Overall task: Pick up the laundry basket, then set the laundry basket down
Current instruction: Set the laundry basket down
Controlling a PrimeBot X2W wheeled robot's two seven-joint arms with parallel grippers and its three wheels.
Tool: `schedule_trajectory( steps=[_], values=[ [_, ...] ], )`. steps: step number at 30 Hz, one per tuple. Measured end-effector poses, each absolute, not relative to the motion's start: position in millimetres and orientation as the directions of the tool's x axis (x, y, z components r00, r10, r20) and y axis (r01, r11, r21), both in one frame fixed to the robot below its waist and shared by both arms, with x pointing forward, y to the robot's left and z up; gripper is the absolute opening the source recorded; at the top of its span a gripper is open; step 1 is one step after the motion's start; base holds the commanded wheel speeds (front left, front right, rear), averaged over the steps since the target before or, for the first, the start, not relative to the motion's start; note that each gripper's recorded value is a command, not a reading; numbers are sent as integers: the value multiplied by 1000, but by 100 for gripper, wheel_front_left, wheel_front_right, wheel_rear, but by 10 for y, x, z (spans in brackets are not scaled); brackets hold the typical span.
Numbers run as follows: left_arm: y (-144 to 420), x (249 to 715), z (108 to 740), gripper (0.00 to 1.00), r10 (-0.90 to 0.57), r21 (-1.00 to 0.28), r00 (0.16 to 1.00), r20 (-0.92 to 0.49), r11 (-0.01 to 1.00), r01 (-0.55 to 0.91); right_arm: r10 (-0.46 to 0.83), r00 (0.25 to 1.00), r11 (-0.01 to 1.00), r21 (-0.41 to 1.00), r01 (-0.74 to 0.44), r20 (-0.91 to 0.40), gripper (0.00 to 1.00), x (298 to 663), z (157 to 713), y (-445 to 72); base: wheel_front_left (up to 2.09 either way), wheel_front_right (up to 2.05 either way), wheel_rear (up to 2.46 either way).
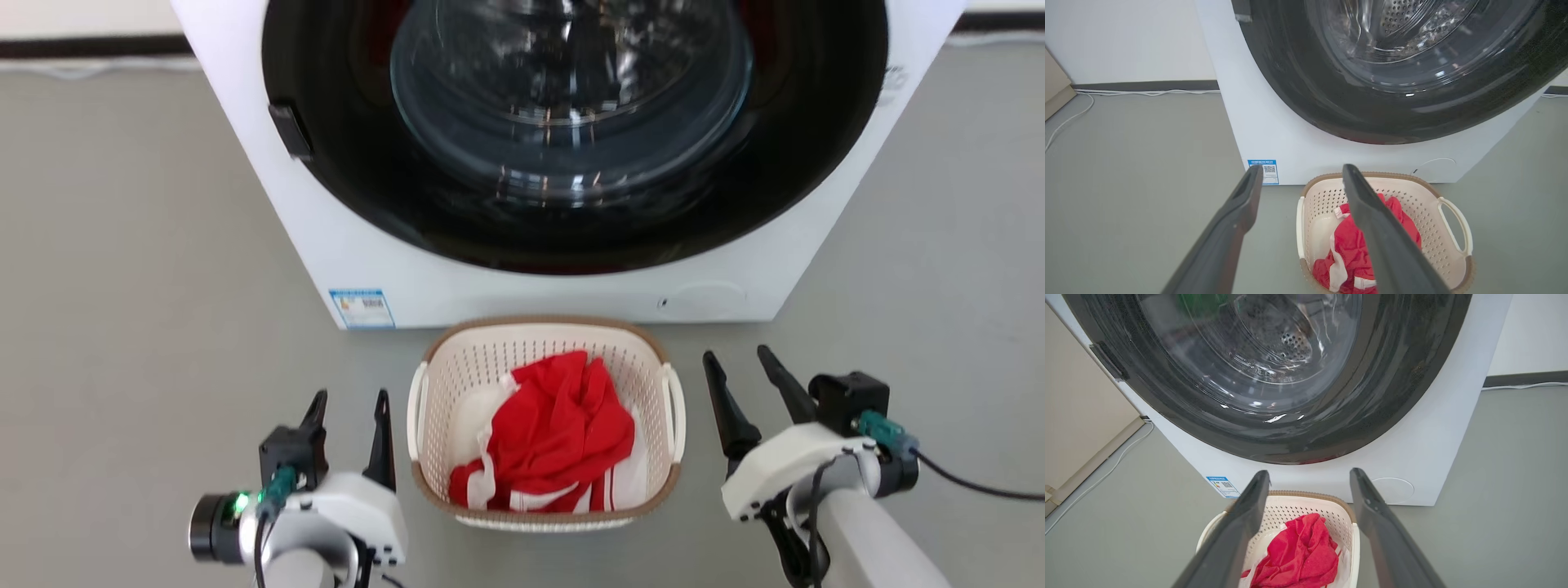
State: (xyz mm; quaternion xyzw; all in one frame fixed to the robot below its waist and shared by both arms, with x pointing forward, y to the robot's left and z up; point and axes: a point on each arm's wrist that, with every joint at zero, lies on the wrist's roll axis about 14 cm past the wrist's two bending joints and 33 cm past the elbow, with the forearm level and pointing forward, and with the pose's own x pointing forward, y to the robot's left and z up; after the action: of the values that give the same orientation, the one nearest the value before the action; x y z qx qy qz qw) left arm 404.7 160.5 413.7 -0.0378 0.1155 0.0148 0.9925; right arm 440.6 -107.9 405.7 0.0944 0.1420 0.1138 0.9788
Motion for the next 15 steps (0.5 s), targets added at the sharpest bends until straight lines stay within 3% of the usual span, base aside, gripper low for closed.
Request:
schedule_trajectory(
  steps=[15],
  values=[
    [1639, 3380, 4561, 100, 46, -41, 995, -87, 998, -50, 227, 969, 954, 223, -202, -95, 100, 3728, 4529, -1163, 0, 0, 0]
  ],
)
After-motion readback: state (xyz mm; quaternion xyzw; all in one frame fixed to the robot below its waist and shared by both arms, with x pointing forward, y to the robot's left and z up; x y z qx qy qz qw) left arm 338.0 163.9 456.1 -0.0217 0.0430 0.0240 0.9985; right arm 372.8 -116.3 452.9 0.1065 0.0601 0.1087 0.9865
